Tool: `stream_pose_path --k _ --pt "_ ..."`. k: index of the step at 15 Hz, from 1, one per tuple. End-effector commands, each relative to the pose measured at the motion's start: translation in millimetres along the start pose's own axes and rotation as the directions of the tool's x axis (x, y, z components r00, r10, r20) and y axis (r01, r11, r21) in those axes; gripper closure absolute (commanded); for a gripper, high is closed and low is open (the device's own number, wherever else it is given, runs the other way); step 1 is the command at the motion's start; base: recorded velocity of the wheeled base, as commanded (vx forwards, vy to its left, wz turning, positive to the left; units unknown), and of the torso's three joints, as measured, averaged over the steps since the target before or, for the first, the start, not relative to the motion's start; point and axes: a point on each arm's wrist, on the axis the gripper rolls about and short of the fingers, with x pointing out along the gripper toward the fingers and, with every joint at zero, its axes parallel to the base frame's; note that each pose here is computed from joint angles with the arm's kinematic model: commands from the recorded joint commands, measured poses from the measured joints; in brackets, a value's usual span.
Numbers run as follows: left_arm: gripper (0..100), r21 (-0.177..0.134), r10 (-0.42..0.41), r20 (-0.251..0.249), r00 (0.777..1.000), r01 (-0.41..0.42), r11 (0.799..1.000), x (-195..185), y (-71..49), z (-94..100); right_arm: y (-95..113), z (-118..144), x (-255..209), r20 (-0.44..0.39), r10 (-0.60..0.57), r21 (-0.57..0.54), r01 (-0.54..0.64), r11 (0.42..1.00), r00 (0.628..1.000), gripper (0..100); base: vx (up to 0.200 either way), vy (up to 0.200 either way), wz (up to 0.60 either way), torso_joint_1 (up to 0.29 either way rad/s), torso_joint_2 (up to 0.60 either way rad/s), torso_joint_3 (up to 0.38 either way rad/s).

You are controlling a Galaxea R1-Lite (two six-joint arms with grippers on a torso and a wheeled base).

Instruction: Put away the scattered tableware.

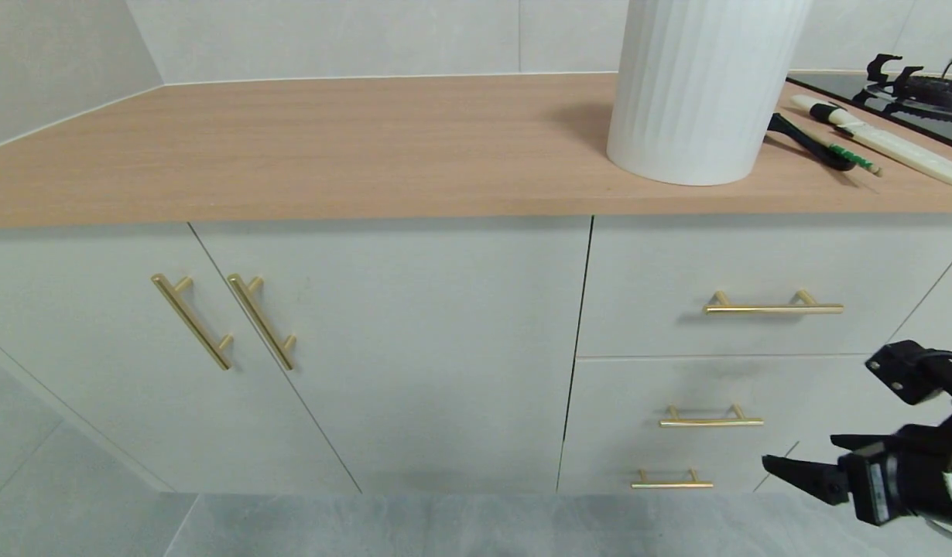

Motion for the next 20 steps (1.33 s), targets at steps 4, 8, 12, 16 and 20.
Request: stream_pose_path --k 4,8,12,16,20 --pt "0 0.000 0.001 -0.001 1.000 -0.001 1.000 0 0.0 0.0 -13 -12 83 -0.108 -0.151 0.000 0.152 0.988 0.983 0 0.000 0.000 0.00 0.000 0.00 0.000" --pt "0 0.000 0.001 -0.001 1.000 -0.001 1.000 0 0.0 0.0 -17 -16 105 -0.020 -0.208 0.011 0.208 0.978 0.978 0 0.000 0.000 0.00 0.000 0.00 0.000" --pt "0 0.000 0.001 -0.001 1.000 -0.001 1.000 0 0.0 0.0 -21 -27 130 0.045 -0.289 0.021 0.289 0.957 0.956 0 0.000 0.000 0.00 0.000 0.00 0.000" --pt "0 0.000 0.001 -0.001 1.000 -0.001 1.000 0 0.0 0.0 -25 -38 153 0.101 -0.342 0.037 0.340 0.940 0.934 0 0.000 0.000 0.00 0.000 0.00 0.000" --pt "0 0.000 0.001 -0.001 1.000 -0.001 1.000 0 0.0 0.0 -27 -41 169 0.198 -0.365 0.079 0.356 0.931 0.910 0 0.000 0.000 0.00 0.000 0.00 0.000"
